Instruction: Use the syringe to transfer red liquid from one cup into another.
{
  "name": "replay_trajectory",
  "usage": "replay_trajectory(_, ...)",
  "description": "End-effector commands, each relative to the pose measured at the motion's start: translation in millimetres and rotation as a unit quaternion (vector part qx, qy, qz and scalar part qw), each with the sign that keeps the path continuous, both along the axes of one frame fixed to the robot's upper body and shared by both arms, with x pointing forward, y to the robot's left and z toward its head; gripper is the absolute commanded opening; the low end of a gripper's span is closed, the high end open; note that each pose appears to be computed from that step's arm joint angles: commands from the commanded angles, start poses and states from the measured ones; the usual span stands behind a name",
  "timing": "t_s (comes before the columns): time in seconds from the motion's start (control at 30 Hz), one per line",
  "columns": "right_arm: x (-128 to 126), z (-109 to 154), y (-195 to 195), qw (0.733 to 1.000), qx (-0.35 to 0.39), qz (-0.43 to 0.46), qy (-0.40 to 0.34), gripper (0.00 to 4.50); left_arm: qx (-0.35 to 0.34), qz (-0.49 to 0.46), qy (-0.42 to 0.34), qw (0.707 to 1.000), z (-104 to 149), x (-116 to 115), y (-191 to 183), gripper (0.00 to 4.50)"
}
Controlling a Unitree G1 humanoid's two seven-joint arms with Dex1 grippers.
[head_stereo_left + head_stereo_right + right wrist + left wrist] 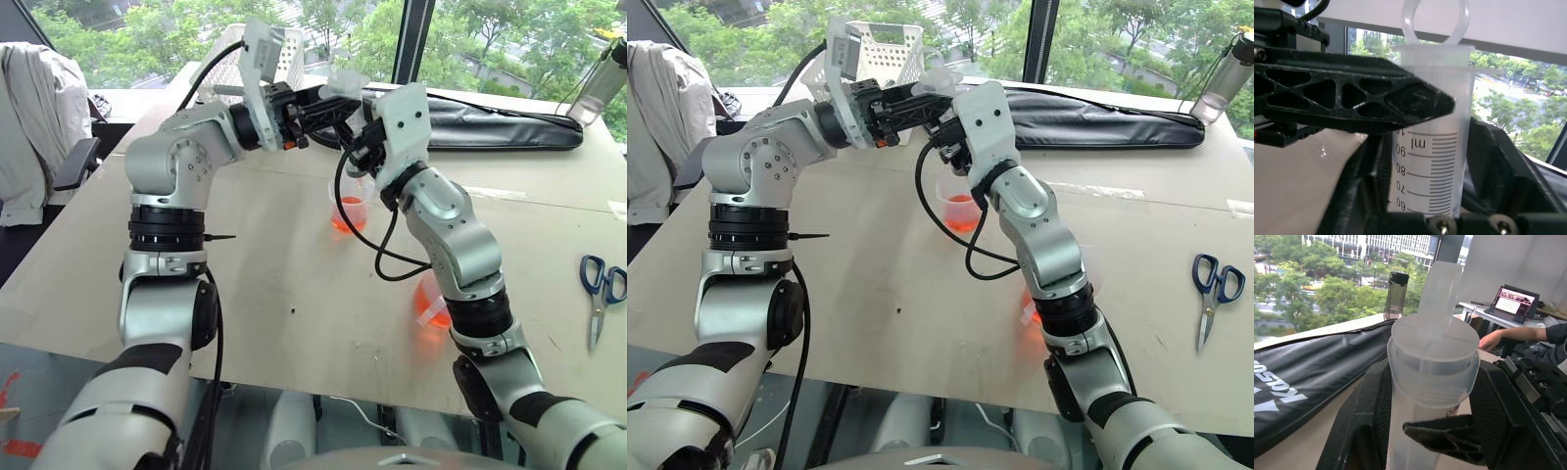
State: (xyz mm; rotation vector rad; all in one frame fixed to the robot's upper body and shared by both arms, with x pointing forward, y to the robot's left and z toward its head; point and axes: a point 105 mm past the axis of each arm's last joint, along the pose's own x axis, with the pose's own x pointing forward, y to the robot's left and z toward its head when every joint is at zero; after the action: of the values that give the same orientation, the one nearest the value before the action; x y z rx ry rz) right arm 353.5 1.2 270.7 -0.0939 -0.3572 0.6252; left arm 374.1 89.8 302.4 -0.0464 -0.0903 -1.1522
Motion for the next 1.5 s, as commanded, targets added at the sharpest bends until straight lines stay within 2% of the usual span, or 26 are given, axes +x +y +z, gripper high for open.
replay_trajectory(0.03,-16.3,26.9,-2.4,0.998,0.015,0.019,-0.052,4.30,-0.009,-0.003,-0.019,1.000,11.6,-3.1,1.4,1.54)
replay_trajectory(0.07,-16.7,26.8,-4.1,0.998,0.010,0.018,-0.054,4.50,-0.015,-0.001,-0.023,1.000,14.8,-3.4,3.5,1.54)
replay_trajectory(0.33,-35.2,32.2,-26.6,0.997,-0.026,0.034,-0.065,4.50,-0.083,0.023,-0.025,0.996,40.1,-1.3,26.0,1.54)
replay_trajectory(0.6,-76.0,50.5,-58.4,0.991,-0.018,0.113,-0.073,4.50,-0.181,0.036,0.070,0.980,56.2,-9.5,61.2,1.54)
replay_trajectory(0.67,-95.5,35.1,-72.9,0.981,-0.081,0.170,-0.053,4.50,-0.197,0.042,0.134,0.970,55.7,-14.7,79.0,1.54)
replay_trajectory(0.77,-122.1,21.0,-91.2,0.964,-0.115,0.240,-0.016,4.50,-0.179,0.055,0.194,0.963,49.8,-26.6,99.4,1.54)
replay_trajectory(0.9,-150.1,7.8,-117.0,0.946,-0.149,0.286,0.028,4.50,-0.101,0.099,0.287,0.947,22.8,-39.2,121.3,1.54)
replay_trajectory(1.07,-167.9,-7.8,-138.6,0.938,-0.189,0.281,0.069,4.50,0.001,0.127,0.360,0.924,-22.0,-50.7,137.7,1.54)
replay_trajectory(1.3,-175.6,-32.8,-142.8,0.942,-0.201,0.248,0.105,4.50,0.158,0.164,0.394,0.890,-102.0,-21.8,149.0,1.54)
replay_trajectory(1.4,-183.1,-44.9,-140.5,0.942,-0.202,0.236,0.125,4.50,0.201,0.160,0.397,0.881,-124.8,-5.3,143.1,1.54)
replay_trajectory(1.5,-189.5,-49.2,-138.3,0.945,-0.197,0.226,0.133,4.50,0.226,0.163,0.397,0.874,-133.7,5.0,140.0,1.54)
